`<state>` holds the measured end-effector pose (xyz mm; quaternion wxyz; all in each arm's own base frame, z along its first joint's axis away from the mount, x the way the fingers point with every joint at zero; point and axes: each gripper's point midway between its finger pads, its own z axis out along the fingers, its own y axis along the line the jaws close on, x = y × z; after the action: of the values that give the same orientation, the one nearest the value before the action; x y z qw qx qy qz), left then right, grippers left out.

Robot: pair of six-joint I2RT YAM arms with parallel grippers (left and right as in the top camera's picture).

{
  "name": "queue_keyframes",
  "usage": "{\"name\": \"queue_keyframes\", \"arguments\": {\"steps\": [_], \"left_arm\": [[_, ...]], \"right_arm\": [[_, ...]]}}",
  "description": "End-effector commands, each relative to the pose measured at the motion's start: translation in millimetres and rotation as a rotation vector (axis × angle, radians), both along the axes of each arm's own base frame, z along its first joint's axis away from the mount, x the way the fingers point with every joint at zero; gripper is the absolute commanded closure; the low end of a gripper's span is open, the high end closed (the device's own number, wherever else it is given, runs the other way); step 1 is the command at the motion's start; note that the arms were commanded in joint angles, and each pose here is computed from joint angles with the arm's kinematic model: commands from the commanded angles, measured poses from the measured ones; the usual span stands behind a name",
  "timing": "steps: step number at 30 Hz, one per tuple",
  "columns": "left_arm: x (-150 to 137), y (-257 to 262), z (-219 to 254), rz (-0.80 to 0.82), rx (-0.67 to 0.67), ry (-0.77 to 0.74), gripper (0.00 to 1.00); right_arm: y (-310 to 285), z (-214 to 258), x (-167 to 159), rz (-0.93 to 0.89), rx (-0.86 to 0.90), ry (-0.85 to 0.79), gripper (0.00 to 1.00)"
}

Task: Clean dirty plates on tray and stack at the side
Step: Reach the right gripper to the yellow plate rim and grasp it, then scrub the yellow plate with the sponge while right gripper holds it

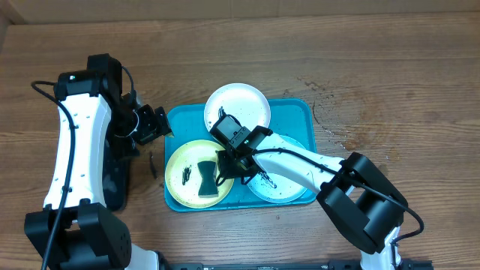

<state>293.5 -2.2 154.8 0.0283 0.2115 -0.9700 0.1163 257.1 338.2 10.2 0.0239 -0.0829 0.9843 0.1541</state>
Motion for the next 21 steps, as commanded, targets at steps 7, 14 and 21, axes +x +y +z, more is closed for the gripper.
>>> {"name": "queue_keyframes", "arguments": {"steps": [7,14,21], "left_arm": [[-12.9,-22.3,-17.8,-0.083,-0.029,0.044,0.17],[-25.7,-44.7,-52.6,-0.112,-0.15,0.068,0.35],[-33.4,-62.7,-69.0,-0.173,-0.166,0.073,0.38]], "right_arm": [[-4.7,-1.1,0.6,-0.007,0.007,0.037,0.85],[-4.6,-1.0,0.8,-0.008,0.008,0.036,0.96],[-4.0,-0.8,1.4,-0.008,0.01,0.033,0.96]]}}
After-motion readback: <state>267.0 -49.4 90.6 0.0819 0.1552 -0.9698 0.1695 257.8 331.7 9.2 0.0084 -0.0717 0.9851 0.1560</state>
